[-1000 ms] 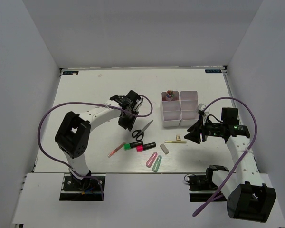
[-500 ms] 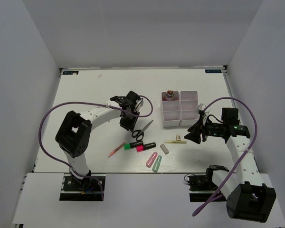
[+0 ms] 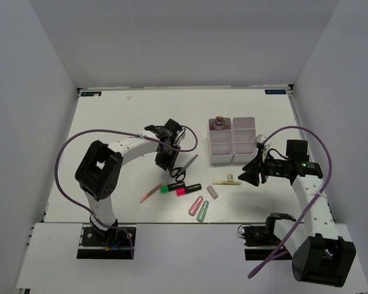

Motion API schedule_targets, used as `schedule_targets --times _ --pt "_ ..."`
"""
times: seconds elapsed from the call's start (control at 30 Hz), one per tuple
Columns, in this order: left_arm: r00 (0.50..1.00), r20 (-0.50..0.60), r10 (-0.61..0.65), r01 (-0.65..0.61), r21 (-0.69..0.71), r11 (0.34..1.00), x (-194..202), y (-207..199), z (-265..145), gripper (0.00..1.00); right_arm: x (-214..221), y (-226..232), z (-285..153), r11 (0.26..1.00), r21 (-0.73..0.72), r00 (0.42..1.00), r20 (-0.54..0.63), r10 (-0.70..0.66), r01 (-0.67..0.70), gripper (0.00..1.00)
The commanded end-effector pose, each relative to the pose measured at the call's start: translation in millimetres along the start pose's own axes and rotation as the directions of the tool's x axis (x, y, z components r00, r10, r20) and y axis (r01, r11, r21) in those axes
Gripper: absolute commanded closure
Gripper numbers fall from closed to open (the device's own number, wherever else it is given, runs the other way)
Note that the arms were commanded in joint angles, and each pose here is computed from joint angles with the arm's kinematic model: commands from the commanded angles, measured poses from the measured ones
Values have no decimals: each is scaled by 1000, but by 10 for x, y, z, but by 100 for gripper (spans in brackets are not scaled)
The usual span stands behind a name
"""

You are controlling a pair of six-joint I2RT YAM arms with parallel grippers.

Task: Sort the stationery into containers
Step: Pick up the scissors from the center of the board.

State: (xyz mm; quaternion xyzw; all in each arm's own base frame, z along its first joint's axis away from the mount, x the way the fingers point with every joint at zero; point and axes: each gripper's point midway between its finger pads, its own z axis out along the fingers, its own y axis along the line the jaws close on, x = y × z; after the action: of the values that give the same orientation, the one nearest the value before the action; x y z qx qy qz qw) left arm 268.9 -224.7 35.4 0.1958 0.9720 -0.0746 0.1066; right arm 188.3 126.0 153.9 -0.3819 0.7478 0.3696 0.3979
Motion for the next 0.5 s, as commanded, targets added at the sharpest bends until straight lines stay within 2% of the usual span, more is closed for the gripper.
schedule_targets --times 0.0,0.2,0.47 --pt "1000 -12 26 -26 -1 1000 -17 -40 -48 61 -17 -11 1 1000 -3 1000 14 -19 19 45" --pt "995 -23 100 -100 -24 995 -174 -103 -207 61 -24 -12 -1 1000 -4 1000 16 -19 20 45" --pt "994 -38 99 -100 -26 995 -145 -91 -211 61 -17 -4 -1 1000 -9 1000 18 -16 16 45"
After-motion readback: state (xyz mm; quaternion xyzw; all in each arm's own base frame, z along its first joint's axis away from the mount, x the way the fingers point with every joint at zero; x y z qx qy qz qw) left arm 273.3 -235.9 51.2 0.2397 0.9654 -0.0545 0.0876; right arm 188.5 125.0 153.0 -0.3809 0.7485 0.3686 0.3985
